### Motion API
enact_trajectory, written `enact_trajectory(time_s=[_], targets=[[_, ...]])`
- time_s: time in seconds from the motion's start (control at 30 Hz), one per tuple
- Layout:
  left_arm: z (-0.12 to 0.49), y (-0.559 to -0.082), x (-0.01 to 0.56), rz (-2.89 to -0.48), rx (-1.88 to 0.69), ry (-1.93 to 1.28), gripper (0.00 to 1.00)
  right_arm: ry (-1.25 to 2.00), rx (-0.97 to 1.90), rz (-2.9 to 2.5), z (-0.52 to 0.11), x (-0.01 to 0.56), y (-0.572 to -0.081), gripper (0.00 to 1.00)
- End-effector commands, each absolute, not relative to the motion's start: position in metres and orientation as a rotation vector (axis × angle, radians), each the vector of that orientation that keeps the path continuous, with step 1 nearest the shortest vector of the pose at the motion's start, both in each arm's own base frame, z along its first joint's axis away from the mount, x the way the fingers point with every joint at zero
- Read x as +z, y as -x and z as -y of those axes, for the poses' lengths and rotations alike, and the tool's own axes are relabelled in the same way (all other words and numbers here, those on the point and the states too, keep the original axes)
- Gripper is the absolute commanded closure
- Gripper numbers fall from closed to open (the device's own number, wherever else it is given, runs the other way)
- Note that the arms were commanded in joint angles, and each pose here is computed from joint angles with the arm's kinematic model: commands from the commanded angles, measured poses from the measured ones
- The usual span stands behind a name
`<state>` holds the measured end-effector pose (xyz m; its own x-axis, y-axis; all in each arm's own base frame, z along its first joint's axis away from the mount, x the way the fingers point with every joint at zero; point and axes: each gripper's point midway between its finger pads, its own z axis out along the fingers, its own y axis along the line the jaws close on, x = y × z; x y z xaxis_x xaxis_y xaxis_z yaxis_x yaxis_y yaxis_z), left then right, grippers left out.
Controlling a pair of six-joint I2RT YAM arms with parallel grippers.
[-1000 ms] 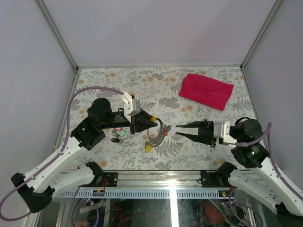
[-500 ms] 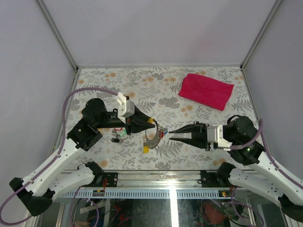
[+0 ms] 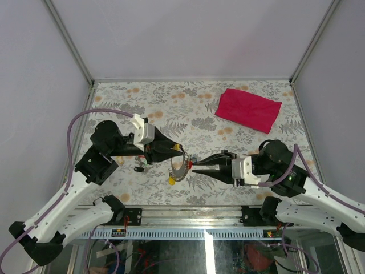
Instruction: Put the keys on the keyring
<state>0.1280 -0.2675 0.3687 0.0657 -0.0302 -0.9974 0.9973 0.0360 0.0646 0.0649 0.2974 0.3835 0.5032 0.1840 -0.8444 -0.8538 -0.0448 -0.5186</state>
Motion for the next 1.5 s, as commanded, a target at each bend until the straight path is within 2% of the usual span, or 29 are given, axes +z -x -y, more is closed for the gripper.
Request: enact_trajectory(time_s=[0.0, 0.7, 1.07, 1.47], targets=[[0.262, -0.118, 0.387, -1.075, -1.148, -1.207, 1.00, 1.304, 0.911, -0.560, -0.298, 0.417, -0.063, 0.73], [0.261, -0.105, 0.394, -1.021, -1.213, -1.225, 1.00, 1.269, 0.954, -0.465, -0.298, 0.436, -0.048, 0.74], [0.261, -0.099, 0.395, -1.001, -1.252, -1.216, 1.00, 1.299, 1.001, -0.379, -0.296, 0.447, -0.032, 0.83], [0.262, -0.100, 0.394, -1.015, -1.263, -1.215, 1.00, 1.322, 0.977, -0.371, -0.305, 0.444, -0.031, 0.84]])
